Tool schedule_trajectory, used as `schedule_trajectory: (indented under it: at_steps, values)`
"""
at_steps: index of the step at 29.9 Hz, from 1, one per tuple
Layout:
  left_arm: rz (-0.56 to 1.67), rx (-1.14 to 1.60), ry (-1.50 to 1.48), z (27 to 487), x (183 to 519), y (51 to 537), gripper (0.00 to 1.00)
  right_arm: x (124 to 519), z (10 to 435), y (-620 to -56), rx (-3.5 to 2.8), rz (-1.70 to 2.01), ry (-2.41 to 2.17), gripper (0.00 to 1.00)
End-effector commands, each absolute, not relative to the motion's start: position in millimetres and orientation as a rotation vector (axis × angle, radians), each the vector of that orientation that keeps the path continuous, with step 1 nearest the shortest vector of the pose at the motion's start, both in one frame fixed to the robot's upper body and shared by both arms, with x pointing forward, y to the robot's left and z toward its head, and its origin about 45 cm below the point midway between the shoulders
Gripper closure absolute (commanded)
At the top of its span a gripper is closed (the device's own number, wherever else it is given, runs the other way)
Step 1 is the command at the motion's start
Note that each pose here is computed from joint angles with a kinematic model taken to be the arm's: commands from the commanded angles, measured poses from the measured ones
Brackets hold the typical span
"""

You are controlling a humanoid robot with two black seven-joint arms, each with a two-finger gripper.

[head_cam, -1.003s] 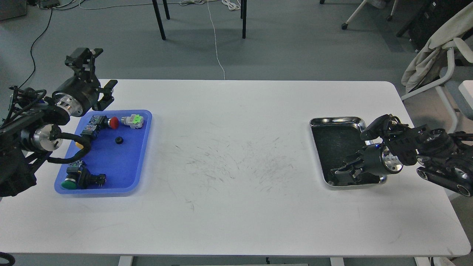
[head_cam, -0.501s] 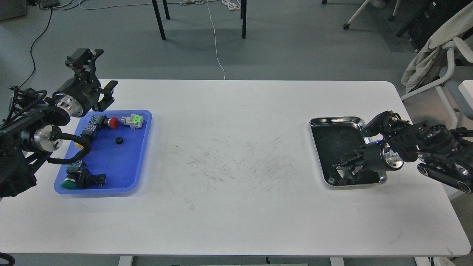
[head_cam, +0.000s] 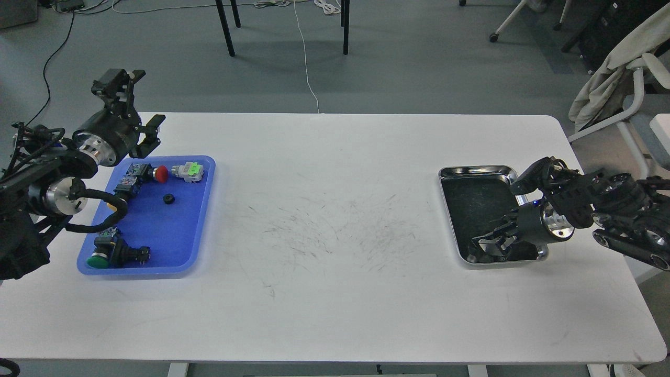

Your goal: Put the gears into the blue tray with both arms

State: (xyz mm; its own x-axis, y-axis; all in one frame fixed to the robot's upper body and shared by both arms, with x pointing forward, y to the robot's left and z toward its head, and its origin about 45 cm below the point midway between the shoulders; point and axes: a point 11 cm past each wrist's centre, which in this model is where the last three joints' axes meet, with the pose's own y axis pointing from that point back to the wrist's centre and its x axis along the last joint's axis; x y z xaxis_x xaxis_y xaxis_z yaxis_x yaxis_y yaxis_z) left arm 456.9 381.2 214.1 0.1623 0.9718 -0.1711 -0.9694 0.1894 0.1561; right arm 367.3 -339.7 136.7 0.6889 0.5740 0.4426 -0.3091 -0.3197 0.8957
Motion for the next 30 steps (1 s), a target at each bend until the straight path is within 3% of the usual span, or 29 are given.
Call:
schedule_trajectory:
  at_steps: [1, 11, 18, 25, 30]
  values:
    - [1.384, 0.009, 0.256, 213, 457, 379, 0.02, 367, 136, -340, 1.675, 0.897, 0.218, 0.48]
    - [1.384, 0.010, 0.255, 214, 457, 380, 0.02, 367, 135, -338, 1.673, 0.903, 0.228, 0.69]
    - [1.385, 0.014, 0.255, 213, 457, 381, 0.02, 365, 135, -338, 1.671, 0.910, 0.250, 0.78]
    - [1.388, 0.015, 0.254, 214, 457, 382, 0.02, 369, 138, -339, 1.655, 0.920, 0.252, 0.99]
    - [1.387, 0.019, 0.255, 212, 456, 382, 0.02, 378, 149, -341, 1.637, 0.942, 0.229, 0.99]
